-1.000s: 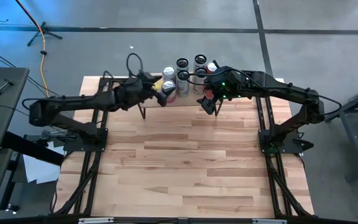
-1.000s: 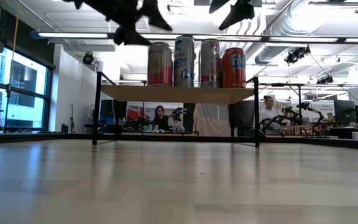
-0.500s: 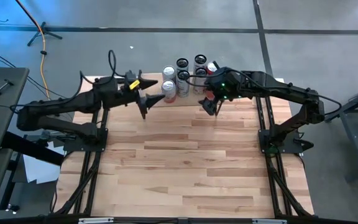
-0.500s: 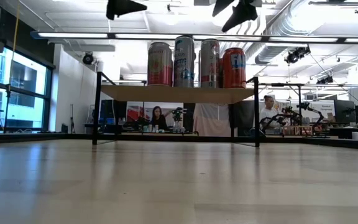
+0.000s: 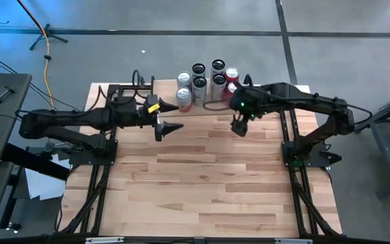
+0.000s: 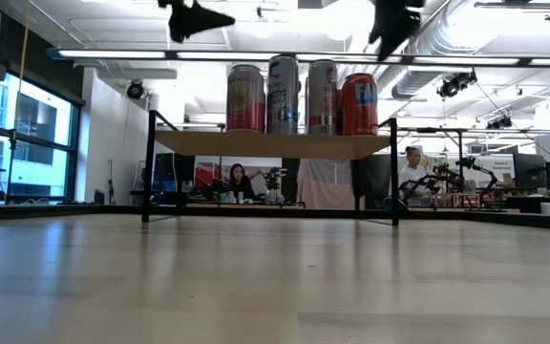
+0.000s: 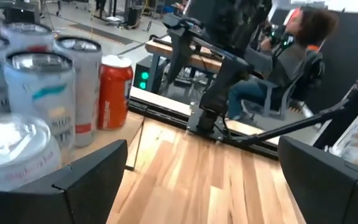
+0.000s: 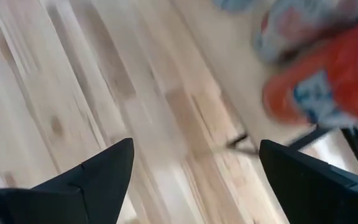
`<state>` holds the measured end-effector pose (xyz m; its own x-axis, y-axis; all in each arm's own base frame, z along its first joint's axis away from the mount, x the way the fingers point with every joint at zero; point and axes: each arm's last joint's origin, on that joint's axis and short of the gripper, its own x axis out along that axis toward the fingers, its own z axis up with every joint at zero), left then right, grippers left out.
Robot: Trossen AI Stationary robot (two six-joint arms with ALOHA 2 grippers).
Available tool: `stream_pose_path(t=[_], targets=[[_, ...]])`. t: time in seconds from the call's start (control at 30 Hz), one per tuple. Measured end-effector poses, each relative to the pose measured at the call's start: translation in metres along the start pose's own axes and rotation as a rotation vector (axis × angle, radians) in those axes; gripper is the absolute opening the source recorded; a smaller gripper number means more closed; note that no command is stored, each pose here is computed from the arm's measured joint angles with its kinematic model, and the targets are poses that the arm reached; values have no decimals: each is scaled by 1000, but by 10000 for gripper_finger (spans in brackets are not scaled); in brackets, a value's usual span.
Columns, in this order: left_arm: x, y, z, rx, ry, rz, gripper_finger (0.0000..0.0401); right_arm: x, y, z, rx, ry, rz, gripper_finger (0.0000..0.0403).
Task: Place canned beverage on shelf
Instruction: Put the silver soda can on the shelf
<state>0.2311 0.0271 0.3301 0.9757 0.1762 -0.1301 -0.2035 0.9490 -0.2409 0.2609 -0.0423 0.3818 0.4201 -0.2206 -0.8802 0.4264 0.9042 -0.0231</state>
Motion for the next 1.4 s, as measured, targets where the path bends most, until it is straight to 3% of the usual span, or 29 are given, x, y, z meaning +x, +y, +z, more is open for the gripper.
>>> stream_pose_path(t=[0.13,0.27,0.4,0.5,0.57,0.6,0.77,0.9,1.07,1.1,1.2,1.4], targets=[[-1,6,-17,-63,-42,-7,371,7,-1,-28,4,45,4,322],[-4,9,-22,-50,-47,4,371,18,-6,-63,127,22,90,274],[-4,9,-22,139,-47,22,371,22,-6,-77,243,-213,274,188],[-1,10,-25,273,-27,30,371,20,-6,-74,243,-477,387,95],[0,11,-26,311,-20,48,371,20,-5,-72,214,-619,427,30],[0,12,-26,311,-22,58,371,22,-5,-72,191,-663,432,16],[4,17,-28,209,-8,98,353,35,-3,-75,136,-675,413,24],[7,21,-30,126,13,40,264,40,-2,-76,105,-650,406,4],[14,23,-37,122,64,17,51,40,-2,-77,43,-655,392,8],[15,24,-38,129,71,21,26,40,-2,-77,15,-654,394,6],[20,32,-50,125,110,62,14,40,-1,-78,-59,-657,412,1],[24,47,-58,117,115,109,1,40,-1,-78,-69,-654,414,0]])
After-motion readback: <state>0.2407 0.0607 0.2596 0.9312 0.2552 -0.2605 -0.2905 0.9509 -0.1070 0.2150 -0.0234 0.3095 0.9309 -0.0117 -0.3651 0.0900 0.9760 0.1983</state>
